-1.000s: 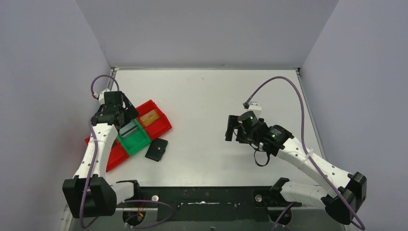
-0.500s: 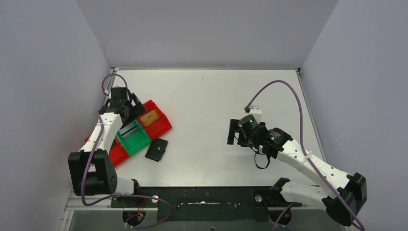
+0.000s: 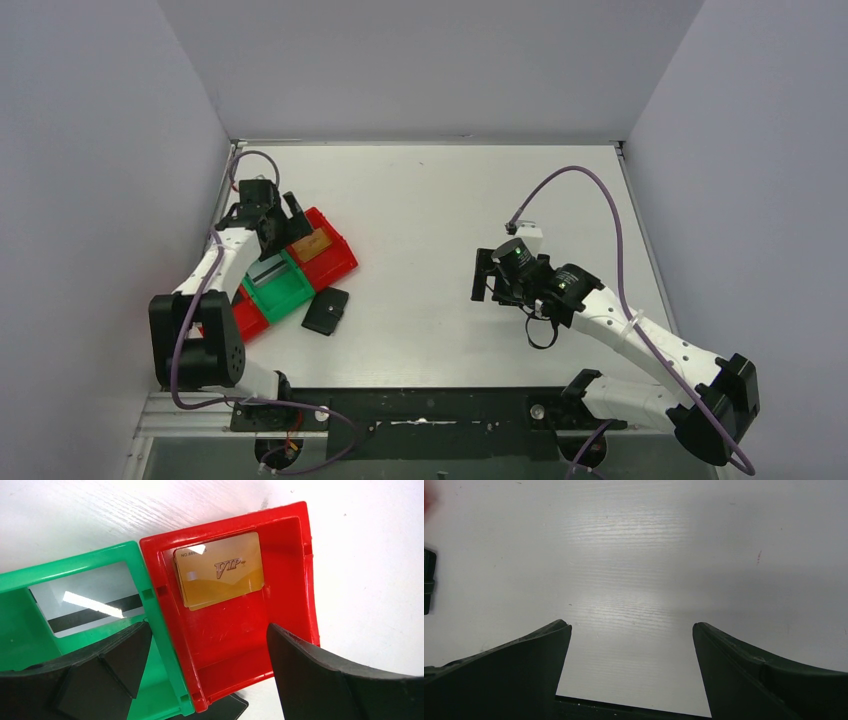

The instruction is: Take the credit cards out of the card holder

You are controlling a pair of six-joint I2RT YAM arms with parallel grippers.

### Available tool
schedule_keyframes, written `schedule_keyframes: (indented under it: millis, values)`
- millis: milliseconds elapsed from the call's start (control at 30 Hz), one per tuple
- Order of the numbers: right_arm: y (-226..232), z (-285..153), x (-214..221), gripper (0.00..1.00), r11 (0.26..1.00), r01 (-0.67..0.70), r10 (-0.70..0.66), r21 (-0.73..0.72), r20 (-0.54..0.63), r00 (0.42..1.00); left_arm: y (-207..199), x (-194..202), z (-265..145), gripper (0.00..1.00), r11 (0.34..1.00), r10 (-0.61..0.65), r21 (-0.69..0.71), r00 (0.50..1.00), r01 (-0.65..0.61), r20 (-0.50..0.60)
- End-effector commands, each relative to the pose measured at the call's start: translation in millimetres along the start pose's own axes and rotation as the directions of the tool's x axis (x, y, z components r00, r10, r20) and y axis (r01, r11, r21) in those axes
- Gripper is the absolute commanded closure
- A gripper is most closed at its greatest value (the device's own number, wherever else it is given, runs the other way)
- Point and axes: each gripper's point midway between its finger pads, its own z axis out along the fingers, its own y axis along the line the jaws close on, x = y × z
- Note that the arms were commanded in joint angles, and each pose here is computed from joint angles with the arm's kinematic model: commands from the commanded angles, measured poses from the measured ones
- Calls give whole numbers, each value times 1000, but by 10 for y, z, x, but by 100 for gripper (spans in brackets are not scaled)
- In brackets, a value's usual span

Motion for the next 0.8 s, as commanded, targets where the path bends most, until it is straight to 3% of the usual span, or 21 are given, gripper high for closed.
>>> schedule_keyframes:
  millis: [0, 500, 767]
  values:
    - [-4, -5, -104, 2, 1000, -17, 17, 12, 37, 999, -249, -156, 9, 14, 993, 69, 87, 996, -74, 54]
    - [-32, 8, -92, 2, 999, -37, 36, 27, 38, 999, -879, 271, 72, 18, 940, 253, 233, 967, -247, 3]
    - [-121, -20, -132, 2, 995, -79, 74, 68, 69, 995, -1265, 515, 42, 20, 916, 281, 302, 960, -264, -13]
